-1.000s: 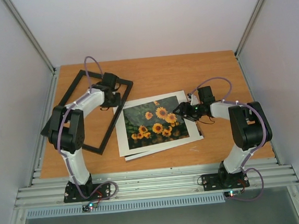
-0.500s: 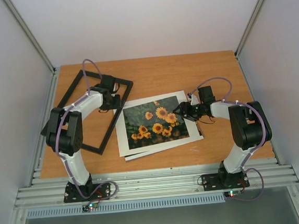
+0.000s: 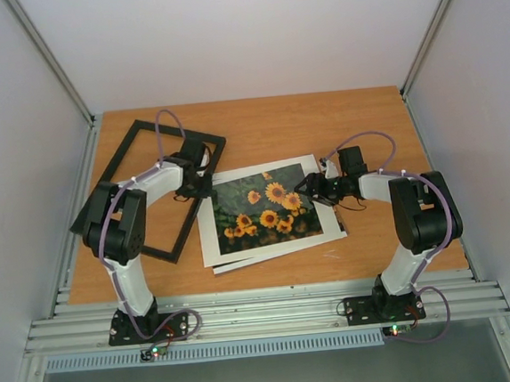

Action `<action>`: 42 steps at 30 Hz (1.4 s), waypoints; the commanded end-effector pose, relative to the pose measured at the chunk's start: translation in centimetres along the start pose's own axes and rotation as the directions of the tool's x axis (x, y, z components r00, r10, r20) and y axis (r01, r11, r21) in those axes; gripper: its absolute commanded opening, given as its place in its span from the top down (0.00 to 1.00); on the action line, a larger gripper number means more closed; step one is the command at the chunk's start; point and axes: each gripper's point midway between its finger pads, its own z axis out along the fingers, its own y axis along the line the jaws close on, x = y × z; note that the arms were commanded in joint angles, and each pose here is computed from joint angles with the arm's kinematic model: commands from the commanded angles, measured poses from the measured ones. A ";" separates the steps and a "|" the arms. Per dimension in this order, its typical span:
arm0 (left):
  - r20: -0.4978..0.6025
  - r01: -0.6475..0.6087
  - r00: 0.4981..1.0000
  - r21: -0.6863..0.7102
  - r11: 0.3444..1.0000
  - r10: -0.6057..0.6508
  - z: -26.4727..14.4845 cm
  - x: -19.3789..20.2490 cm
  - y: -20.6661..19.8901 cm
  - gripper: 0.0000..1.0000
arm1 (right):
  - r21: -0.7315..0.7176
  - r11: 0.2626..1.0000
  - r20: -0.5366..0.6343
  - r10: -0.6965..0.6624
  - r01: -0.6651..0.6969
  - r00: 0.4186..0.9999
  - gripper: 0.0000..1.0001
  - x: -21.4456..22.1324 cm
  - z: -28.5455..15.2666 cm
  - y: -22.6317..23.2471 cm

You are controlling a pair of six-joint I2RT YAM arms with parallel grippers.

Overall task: Take the photo out of the frame
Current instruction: Move the photo frame item to the center of the board.

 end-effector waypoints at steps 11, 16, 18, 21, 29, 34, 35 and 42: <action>0.099 0.073 0.993 -0.141 0.987 -0.059 -0.9 -6.1 4.6 0.88 | 0.102 0.992 -0.031 0.078 -0.074 0.997 0.32 1.4 0.6 -3.3; 0.107 0.146 0.986 -0.180 0.973 -0.128 -0.6 -7.0 7.1 0.88 | 0.100 0.992 -0.032 0.081 -0.078 0.996 0.32 1.4 0.6 -3.4; 0.101 0.164 0.984 -0.197 0.967 -0.147 -0.2 -7.1 7.8 0.88 | 0.100 0.992 -0.032 0.080 -0.077 0.996 0.32 1.4 0.6 -3.4; 0.094 0.180 0.982 -0.215 0.960 -0.163 0.5 -7.3 8.6 0.88 | 0.095 0.993 -0.031 0.075 -0.072 0.997 0.32 1.3 0.5 -3.2; 0.107 0.204 0.977 -0.174 0.963 -0.187 -0.3 -7.5 8.1 0.60 | 0.099 0.994 -0.009 0.036 -0.035 0.999 0.32 0.8 -1.4 -1.4; 0.154 0.193 0.973 -0.130 0.973 -0.173 -3.6 -6.8 6.3 0.46 | 0.159 0.987 0.008 0.018 -0.019 1.000 0.27 1.4 -3.7 -1.1; 0.164 0.187 0.972 -0.120 0.975 -0.167 -4.4 -6.5 5.8 0.44 | 0.178 0.984 0.012 0.019 -0.021 1.000 0.26 1.7 -4.2 -1.2; 0.214 0.081 0.974 -0.014 0.997 -0.076 -9.5 -2.6 -0.7 0.36 | 0.331 0.942 0.000 0.057 -0.054 0.998 0.24 4.8 -7.9 -2.2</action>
